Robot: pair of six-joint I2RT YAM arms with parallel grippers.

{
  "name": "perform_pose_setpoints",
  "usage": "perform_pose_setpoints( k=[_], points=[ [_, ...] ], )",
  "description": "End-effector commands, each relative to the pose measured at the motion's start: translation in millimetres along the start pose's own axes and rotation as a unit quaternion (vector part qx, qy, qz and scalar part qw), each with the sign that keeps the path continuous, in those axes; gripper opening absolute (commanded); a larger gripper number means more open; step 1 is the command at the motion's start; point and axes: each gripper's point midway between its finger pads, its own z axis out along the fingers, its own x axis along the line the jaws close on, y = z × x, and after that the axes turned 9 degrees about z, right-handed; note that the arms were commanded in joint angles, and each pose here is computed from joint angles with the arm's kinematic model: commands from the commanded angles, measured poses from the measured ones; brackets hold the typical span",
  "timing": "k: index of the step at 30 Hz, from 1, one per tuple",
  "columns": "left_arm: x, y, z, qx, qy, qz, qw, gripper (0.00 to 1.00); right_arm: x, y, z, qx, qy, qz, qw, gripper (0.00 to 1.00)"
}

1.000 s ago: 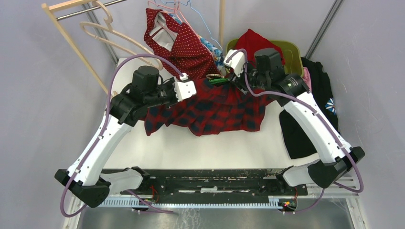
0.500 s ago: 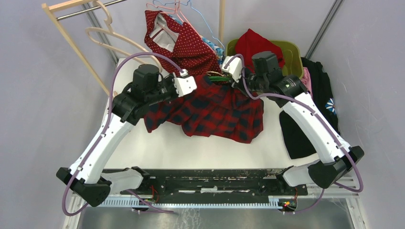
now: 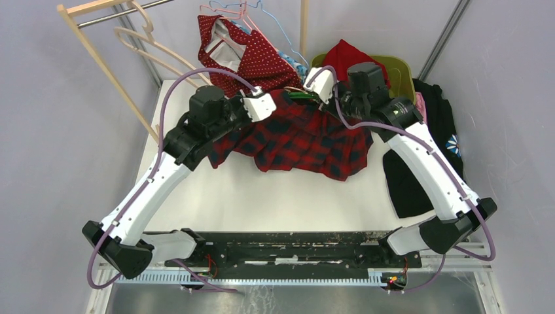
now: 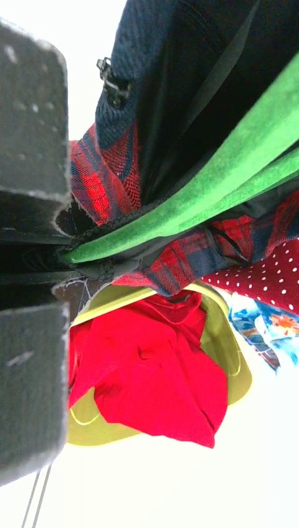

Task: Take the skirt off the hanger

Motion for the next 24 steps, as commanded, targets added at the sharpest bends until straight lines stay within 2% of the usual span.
perform_pose_setpoints(
  k=[1,4,5,9,12,24],
  points=[
    [85.2,74.9,-33.7,-0.142,0.142,-0.060,0.978,0.13,-44.4,30.1,-21.3,-0.052,-0.094,0.051,0.993,0.01],
    [92.0,116.0,-46.0,-0.237,0.131,-0.069,0.960,0.50,-42.2,29.4,-16.8,-0.051,-0.088,0.054,0.993,0.01],
    [90.5,126.3,-48.5,-0.258,0.116,-0.071,0.957,0.60,-41.3,29.1,-16.8,-0.052,-0.086,0.055,0.993,0.01],
    [80.3,153.5,-59.7,-0.316,0.063,-0.085,0.943,0.62,-39.9,25.1,-16.6,-0.048,-0.086,0.054,0.994,0.01],
    [71.4,161.6,-61.4,-0.338,0.036,-0.090,0.936,0.63,-39.3,23.3,-14.8,-0.046,-0.086,0.054,0.994,0.01],
    [18.1,138.7,7.1,-0.317,-0.059,-0.115,0.940,0.62,-23.3,27.8,-21.5,-0.059,-0.048,0.061,0.995,0.01]
  ],
)
